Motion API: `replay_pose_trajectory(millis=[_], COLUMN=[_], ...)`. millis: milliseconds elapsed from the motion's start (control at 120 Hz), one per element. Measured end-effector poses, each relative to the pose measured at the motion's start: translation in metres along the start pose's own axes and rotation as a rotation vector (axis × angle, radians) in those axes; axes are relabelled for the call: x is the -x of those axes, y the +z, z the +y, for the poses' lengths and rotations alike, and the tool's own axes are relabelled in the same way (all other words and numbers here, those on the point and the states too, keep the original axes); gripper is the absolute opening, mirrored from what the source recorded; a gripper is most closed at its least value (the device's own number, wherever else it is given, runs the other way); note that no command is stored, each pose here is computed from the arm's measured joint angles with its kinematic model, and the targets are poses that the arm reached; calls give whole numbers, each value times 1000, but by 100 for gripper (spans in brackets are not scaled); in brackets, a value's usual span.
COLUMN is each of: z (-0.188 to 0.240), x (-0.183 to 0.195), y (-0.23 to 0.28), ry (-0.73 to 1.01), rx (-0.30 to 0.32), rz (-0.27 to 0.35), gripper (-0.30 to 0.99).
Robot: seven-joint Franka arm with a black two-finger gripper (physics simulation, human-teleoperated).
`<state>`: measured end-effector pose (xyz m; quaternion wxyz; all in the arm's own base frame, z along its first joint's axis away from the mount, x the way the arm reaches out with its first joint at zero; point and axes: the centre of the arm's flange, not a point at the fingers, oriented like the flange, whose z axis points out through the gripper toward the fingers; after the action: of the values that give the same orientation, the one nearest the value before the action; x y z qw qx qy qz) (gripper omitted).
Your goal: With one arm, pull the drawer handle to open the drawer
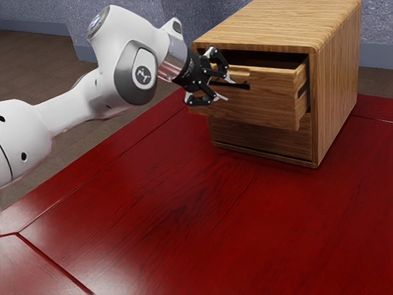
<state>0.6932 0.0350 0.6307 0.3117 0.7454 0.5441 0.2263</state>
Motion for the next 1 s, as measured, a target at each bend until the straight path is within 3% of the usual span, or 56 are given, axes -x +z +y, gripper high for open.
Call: replay_pose_trajectory(millis=[1000], z=[-22], x=[16], y=[-26], ry=[-6], rx=[-26], rz=[-6], gripper=[18])
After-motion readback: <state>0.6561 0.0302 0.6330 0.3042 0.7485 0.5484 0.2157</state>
